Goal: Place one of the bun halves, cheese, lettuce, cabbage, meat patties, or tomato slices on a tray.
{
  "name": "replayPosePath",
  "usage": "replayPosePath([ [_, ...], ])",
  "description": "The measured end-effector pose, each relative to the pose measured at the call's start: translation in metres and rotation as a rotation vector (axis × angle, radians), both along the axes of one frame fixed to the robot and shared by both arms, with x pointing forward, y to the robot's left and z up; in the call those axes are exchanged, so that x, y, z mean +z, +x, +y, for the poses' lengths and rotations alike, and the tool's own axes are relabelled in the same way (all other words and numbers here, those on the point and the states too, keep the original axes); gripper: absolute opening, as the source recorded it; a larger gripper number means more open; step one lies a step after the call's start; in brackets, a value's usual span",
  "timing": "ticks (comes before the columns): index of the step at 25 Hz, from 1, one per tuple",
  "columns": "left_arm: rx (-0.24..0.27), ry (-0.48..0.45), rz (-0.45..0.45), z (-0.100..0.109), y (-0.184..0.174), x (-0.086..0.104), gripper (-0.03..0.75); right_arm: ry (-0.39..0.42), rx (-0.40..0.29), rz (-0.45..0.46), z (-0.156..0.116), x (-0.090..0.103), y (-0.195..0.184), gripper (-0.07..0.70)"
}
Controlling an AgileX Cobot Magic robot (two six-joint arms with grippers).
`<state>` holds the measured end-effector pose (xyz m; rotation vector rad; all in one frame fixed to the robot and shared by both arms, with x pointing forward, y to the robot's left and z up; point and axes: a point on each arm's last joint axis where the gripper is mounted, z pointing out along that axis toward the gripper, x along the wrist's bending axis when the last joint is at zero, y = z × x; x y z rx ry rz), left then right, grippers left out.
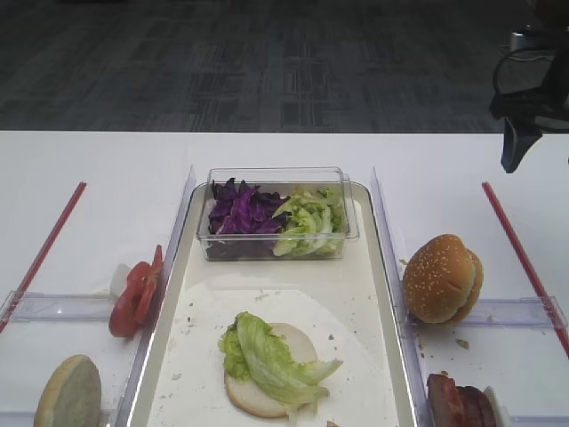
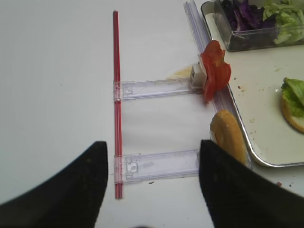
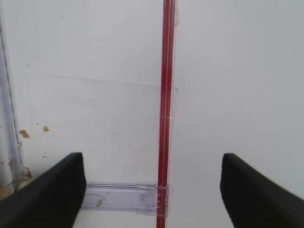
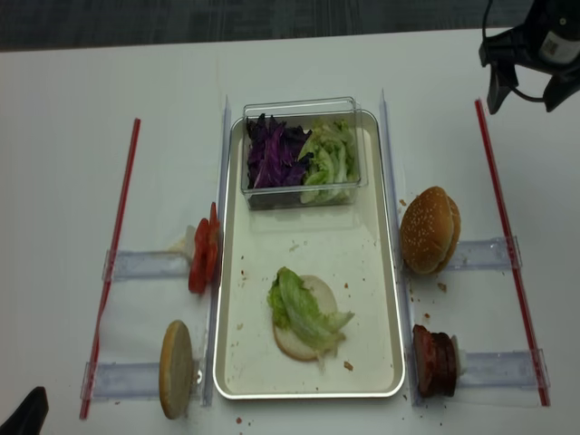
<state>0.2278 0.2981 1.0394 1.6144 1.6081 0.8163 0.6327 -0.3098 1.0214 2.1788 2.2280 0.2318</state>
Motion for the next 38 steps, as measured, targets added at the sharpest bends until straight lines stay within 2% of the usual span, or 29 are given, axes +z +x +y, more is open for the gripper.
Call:
replayPosePath([
  [10, 0.0, 0.0, 0.0, 0.0, 0.0, 0.0, 0.428, 0.01, -0.01, 0.006, 0.0, -0.001, -0.001, 0.579],
  [13, 0.0, 0.0, 0.0, 0.0, 0.0, 0.0, 0.428, 0.013, -0.014, -0.01, 0.001, 0.007, -0.008, 0.579],
  [16, 0.0, 0.0, 0.0, 0.0, 0.0, 0.0, 0.428, 0.013, -0.015, -0.001, 0.002, 0.013, -0.026, 0.579],
  [25, 0.0, 0.0, 0.0, 0.0, 0.0, 0.0, 0.428, 0.017, -0.016, 0.086, 0.006, 0.008, -0.098, 0.579],
  [30, 0.001, -0.002, 0.0, 0.0, 0.0, 0.0, 0.428, 0.014, -0.018, 0.047, 0.008, 0.012, -0.138, 0.579],
  [38, 0.001, -0.002, 0.0, 0.0, 0.0, 0.0, 0.428, 0.011, -0.021, 0.012, 0.01, 0.005, -0.191, 0.579],
])
